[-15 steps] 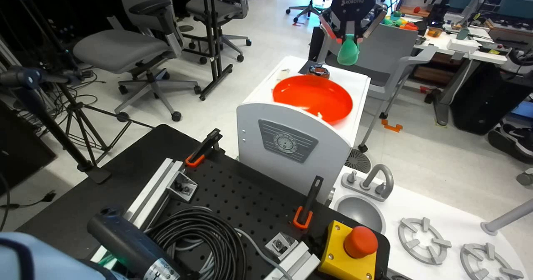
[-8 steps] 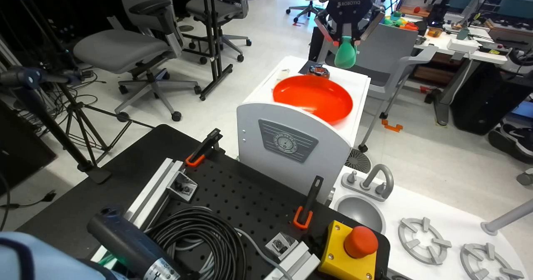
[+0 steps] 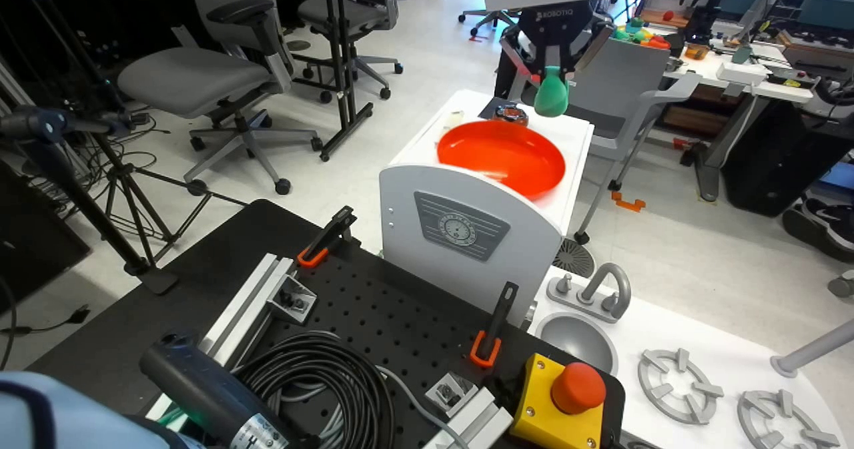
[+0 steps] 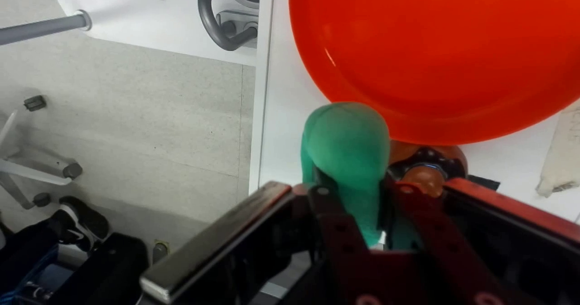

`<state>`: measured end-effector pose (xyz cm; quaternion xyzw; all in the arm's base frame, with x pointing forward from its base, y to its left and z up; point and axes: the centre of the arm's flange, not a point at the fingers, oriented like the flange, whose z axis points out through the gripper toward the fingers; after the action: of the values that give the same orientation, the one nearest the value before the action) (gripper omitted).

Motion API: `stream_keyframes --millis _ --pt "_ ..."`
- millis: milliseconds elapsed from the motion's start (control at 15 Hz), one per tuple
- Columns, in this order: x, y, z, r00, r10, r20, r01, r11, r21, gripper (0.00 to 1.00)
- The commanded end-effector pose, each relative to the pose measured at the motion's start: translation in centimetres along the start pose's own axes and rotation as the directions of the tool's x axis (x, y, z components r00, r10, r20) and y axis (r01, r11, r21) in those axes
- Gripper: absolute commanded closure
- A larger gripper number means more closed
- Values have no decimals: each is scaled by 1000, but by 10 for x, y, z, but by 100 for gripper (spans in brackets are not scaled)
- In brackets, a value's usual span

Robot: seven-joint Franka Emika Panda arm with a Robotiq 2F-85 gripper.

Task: Pick up the pee plush toy and put it on the orange plate

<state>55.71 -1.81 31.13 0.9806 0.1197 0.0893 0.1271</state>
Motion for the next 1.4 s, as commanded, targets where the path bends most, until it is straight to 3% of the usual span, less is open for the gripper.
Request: stream_keyframes --millis 0,1333 --pt "-10 -10 -5 999 -47 -15 46 998 -36 95" --pt "-20 -26 -7 993 -117 -25 113 988 -108 95"
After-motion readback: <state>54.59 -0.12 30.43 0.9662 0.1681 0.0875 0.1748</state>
